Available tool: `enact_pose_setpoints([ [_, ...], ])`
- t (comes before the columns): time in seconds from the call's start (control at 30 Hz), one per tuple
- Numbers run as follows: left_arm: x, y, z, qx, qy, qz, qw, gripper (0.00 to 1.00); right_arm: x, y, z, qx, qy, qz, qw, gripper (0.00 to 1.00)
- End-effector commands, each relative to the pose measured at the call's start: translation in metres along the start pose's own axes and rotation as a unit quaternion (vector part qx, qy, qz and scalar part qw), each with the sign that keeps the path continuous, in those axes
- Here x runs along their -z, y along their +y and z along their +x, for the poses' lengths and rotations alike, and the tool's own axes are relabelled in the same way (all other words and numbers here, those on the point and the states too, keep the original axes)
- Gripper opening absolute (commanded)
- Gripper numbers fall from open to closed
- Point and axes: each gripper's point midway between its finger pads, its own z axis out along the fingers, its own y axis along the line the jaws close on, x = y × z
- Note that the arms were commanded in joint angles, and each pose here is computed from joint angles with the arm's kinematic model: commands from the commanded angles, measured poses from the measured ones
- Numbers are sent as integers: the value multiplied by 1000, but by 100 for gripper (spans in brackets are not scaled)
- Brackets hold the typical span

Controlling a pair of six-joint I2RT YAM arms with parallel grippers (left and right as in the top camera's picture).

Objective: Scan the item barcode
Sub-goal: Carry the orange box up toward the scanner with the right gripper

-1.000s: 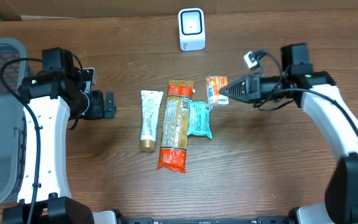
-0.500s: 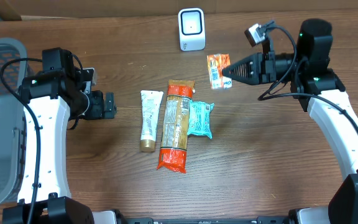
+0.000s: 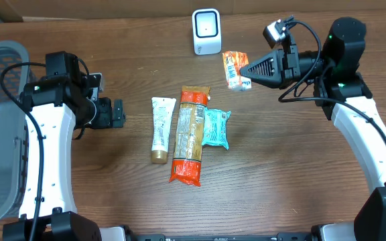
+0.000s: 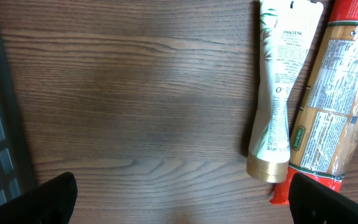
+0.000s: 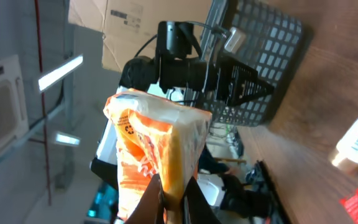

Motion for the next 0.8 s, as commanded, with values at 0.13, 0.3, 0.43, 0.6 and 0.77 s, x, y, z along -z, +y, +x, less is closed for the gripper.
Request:
enact_pose_setpoints([
  [0.13, -1, 0, 0, -11, 2, 0, 1000, 100, -1, 17, 4, 62, 15, -6, 998, 3],
  [0.3, -1, 0, 0, -10, 2, 0, 1000, 100, -14, -1, 6, 53, 32, -14, 998, 3],
  [0.43, -1, -1, 0, -11, 2, 0, 1000, 100, -17, -31, 0, 56, 33, -15, 998, 4],
  [0.6, -1, -1, 0, -10, 2, 0, 1000, 99, -18, -85, -9, 9, 23, -7, 1000, 4],
  [0.77, -1, -1, 0, -11, 2, 0, 1000, 99, -20, -116, -11, -4, 19, -3, 1000, 4],
])
